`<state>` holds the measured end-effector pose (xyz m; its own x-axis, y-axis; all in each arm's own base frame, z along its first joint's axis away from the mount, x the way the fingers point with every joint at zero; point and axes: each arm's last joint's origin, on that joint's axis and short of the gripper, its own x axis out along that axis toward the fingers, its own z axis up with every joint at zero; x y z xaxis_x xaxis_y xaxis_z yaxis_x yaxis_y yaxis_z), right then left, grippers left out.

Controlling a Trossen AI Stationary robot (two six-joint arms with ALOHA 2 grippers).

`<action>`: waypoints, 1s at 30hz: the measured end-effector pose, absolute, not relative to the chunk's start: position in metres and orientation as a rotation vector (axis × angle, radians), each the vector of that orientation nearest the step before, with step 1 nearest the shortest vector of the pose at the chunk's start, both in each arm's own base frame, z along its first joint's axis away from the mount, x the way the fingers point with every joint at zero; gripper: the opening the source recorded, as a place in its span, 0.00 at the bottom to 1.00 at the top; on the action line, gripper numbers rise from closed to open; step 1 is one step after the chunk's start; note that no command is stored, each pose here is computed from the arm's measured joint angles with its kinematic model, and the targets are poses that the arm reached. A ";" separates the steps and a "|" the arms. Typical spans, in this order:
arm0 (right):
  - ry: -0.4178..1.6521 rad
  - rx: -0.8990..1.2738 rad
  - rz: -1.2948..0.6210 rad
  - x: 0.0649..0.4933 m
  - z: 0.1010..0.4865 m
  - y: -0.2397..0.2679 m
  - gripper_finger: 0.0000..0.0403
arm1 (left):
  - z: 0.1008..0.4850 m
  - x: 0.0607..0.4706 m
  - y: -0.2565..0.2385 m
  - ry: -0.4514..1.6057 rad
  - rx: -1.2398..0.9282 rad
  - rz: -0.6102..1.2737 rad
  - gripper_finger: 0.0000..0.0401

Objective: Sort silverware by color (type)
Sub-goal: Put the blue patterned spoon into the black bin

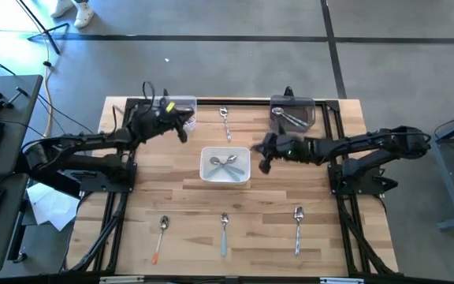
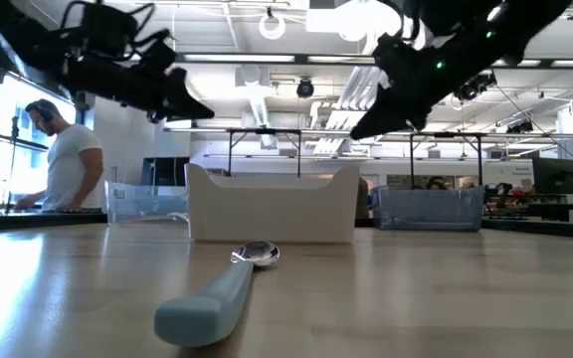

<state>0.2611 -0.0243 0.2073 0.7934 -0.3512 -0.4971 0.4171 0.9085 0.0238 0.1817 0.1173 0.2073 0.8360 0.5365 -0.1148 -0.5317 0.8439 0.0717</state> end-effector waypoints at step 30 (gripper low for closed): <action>1.445 1.223 -0.915 0.221 0.179 0.153 0.44 | 0.194 0.181 0.073 -0.087 0.011 0.368 0.03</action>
<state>0.2208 0.1529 0.1785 0.0031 0.2278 -0.9737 0.9775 0.2047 0.0510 0.1813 0.0730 0.1943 0.9292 0.3592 0.0870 -0.3601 0.9329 -0.0049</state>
